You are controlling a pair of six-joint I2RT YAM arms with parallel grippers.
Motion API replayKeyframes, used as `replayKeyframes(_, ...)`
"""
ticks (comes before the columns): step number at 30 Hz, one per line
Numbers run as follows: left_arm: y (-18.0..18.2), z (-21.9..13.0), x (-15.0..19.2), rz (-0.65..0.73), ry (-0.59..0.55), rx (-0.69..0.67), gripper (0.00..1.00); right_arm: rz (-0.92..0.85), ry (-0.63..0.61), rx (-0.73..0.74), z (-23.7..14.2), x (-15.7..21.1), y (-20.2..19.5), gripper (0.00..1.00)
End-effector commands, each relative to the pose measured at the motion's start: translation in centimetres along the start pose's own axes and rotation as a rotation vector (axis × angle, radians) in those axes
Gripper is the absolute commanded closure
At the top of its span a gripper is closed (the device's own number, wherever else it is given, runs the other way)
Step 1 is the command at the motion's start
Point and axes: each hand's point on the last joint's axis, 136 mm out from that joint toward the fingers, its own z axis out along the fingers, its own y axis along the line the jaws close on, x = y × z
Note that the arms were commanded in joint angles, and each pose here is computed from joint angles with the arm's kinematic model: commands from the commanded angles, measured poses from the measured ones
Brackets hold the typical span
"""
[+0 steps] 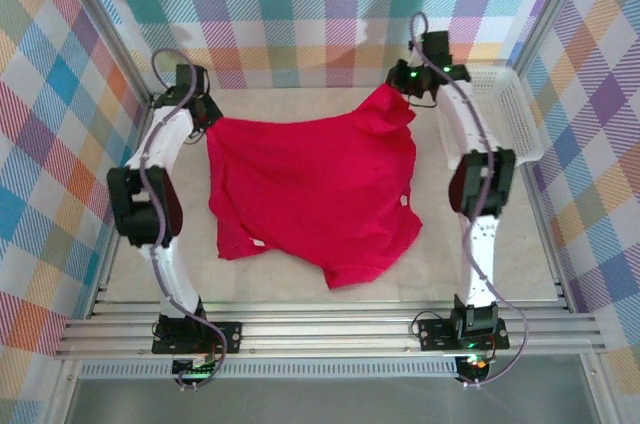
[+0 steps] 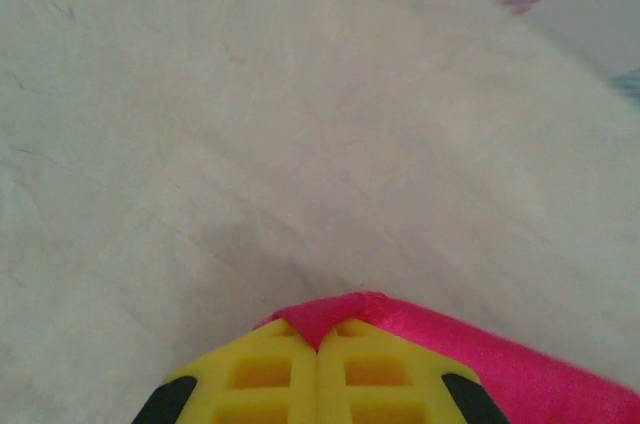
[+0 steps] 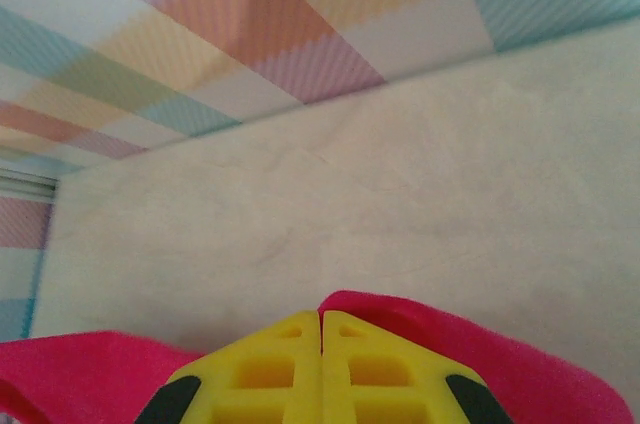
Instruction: Fold the inside-out t-shirt
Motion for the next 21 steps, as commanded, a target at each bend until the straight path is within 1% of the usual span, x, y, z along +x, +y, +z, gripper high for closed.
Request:
replayKeyframes(1, -0.2, 1.4, -3.0, -0.041, -0.061, -0.014, 1.0, 0.017, -0.028, -0.041, 2.2, -1.3, 1.9, 0.97)
replayKeyframes(3, -0.1, 3.0, -2.6, -0.037, -0.021, -0.037, 1.0, 0.042, -0.049, -0.071, 3.5, -1.9, 2.0, 0.69)
replayKeyframes(4, -0.1, 3.3, -2.4, -0.034, -0.006, -0.043, 0.91, 0.052, -0.058, -0.085, 3.5, -2.2, 2.2, 0.54)
replayKeyframes(5, -0.1, 3.2, -2.2, -0.032, 0.008, -0.046, 0.69, 0.066, -0.058, -0.087, 3.3, -2.3, 2.4, 0.42)
replayKeyframes(6, -0.2, 2.8, -2.1, -0.031, 0.016, -0.046, 0.48, 0.075, -0.051, -0.088, 2.8, -2.2, 2.7, 0.37)
replayKeyframes(7, -0.1, 2.1, -2.0, -0.028, 0.02, -0.053, 0.31, 0.084, -0.033, -0.084, 2.2, -1.8, 2.9, 0.36)
replayKeyframes(8, 0.1, 1.0, -1.8, -0.023, 0.02, -0.068, 0.21, 0.088, -0.01, -0.079, 1.5, -1.1, 3.2, 0.35)
replayKeyframes(9, 0.0, -0.2, -1.4, -0.009, 0.017, -0.077, 0.18, 0.093, 0.022, -0.068, 0.9, -0.2, 3.3, 0.35)
replayKeyframes(10, -0.3, -1.6, -0.6, 0.017, 0.015, -0.068, 0.18, 0.101, 0.056, -0.05, -0.1, 1.0, 3.6, 0.35)
replayKeyframes(11, -1.3, -3.0, 0.7, 0.053, 0.019, -0.026, 0.18, 0.102, 0.099, -0.04, -1.1, 2.5, 4.1, 0.35)
replayKeyframes(12, -2.5, -4.1, 2.1, 0.085, 0.033, 0.034, 0.18, 0.093, 0.137, -0.038, -1.8, 4.1, 4.6, 0.34)
replayKeyframes(14, -5.2, -5.8, 6.4, 0.143, 0.113, 0.195, 0.2, 0.064, 0.217, -0.032, -3.3, 8.4, 5.9, 0.34)
replayKeyframes(16, -6.6, -6.4, 10.5, 0.178, 0.203, 0.286, 0.21, 0.044, 0.274, -0.034, -4.7, 12.9, 6.9, 0.34)
replayKeyframes(17, -6.7, -6.3, 12.4, 0.186, 0.248, 0.309, 0.22, 0.044, 0.299, -0.035, -5.5, 15.3, 7.4, 0.34)
replayKeyframes(19, -6.0, -5.5, 15.2, 0.185, 0.324, 0.309, 0.24, 0.068, 0.356, -0.027, -6.6, 20.5, 7.3, 0.34)
replayKeyframes(21, -4.6, -4.7, 17.1, 0.178, 0.371, 0.267, 0.25, 0.086, 0.393, -0.004, -7.5, 25.2, 6.8, 0.34)
